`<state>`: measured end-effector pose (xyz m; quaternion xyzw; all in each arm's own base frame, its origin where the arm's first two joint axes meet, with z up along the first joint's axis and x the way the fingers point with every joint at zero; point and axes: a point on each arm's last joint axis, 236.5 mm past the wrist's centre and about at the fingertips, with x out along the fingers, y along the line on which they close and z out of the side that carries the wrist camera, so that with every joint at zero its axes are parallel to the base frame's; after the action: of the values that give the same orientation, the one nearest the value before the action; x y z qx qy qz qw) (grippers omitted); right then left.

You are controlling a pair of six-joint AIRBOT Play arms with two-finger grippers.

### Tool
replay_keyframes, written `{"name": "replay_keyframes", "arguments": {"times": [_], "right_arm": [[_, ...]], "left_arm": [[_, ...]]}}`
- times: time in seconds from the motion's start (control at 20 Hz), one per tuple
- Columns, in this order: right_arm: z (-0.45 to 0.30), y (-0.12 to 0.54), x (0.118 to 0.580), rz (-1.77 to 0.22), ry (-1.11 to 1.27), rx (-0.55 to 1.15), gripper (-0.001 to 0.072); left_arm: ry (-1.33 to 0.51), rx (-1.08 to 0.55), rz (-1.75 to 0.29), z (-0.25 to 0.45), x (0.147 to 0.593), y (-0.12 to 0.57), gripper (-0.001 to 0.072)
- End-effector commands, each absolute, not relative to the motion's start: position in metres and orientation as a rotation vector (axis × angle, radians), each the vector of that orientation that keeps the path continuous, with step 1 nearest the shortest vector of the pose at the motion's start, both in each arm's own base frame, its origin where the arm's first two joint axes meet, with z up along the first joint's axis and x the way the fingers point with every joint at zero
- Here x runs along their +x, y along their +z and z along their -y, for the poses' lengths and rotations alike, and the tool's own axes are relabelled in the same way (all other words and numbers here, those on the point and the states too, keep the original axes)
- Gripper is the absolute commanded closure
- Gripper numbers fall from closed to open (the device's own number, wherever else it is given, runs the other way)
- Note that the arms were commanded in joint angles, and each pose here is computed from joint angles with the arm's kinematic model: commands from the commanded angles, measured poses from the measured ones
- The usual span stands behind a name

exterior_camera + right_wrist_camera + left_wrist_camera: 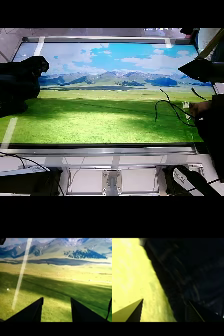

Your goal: Fold the clothes and pants, and hang the long-sleeved shirts on hangers.

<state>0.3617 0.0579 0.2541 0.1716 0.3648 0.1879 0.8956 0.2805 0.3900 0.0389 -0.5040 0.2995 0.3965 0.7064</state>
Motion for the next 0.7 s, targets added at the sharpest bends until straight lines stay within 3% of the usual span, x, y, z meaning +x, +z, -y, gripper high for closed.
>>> {"name": "replay_keyframes", "arguments": {"times": [0.0,0.3,0.5,0.65], "right_arm": [[-0.078,0.251,0.375,-0.727,0.420,0.367,0.0324],[-0.120,0.277,0.390,-0.599,0.491,0.356,0.0325],[-0.139,0.293,0.396,-0.524,0.520,0.362,0.0326],[-0.153,0.296,0.393,-0.520,0.547,0.373,0.0326]], "left_arm": [[0.931,-1.247,-0.587,-0.427,0.233,0.019,0.0079],[1.006,-1.231,-0.494,-0.469,0.227,-0.013,0.0080],[0.866,-1.319,-0.477,-0.459,0.275,-0.047,0.0080],[0.718,-1.294,-0.499,-0.439,0.318,-0.064,0.0081]]}}
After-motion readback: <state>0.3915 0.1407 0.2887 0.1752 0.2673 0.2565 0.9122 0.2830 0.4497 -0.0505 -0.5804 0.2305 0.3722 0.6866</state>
